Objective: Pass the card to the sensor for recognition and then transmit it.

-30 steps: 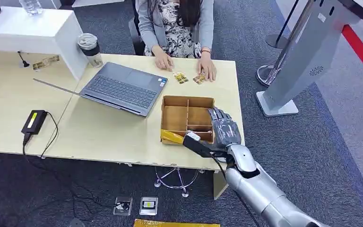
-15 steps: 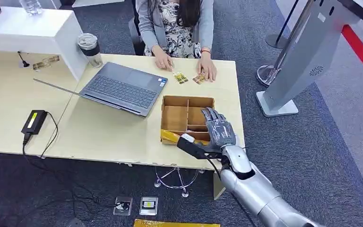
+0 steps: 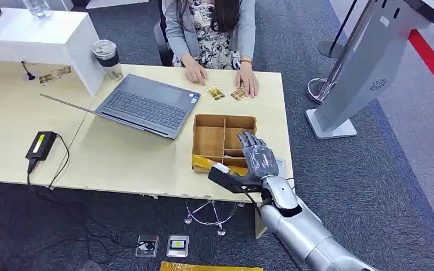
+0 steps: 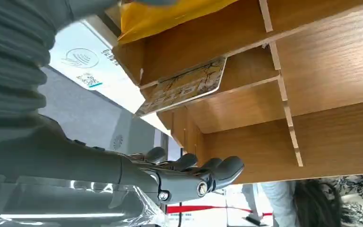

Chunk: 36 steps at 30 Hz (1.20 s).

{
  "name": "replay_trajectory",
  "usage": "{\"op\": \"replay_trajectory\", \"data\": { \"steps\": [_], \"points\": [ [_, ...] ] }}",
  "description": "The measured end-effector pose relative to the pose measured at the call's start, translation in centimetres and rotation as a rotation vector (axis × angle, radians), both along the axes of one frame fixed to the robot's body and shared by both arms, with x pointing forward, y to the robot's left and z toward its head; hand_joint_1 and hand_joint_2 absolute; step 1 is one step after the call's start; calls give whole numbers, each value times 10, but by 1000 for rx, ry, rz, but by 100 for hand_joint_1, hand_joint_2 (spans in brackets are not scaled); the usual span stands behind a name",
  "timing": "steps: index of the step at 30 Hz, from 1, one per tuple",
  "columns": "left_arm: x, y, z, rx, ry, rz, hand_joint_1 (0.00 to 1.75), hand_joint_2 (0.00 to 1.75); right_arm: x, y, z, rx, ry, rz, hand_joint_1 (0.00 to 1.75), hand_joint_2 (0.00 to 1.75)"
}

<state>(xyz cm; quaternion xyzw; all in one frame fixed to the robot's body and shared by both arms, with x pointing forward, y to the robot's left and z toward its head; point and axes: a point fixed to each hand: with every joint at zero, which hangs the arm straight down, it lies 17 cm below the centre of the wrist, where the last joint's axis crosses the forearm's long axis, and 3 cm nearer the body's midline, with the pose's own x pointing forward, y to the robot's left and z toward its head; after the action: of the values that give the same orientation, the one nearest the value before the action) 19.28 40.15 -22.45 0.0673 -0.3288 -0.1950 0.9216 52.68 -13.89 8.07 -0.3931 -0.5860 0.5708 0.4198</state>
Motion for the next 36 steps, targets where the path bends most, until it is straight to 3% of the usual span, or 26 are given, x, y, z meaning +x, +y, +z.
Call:
{"op": "replay_trajectory", "data": {
  "steps": [36],
  "points": [
    [1,1,0,3,-3,6,0,0,7,1,11,34,-11,1,175,175]
  ]
}}
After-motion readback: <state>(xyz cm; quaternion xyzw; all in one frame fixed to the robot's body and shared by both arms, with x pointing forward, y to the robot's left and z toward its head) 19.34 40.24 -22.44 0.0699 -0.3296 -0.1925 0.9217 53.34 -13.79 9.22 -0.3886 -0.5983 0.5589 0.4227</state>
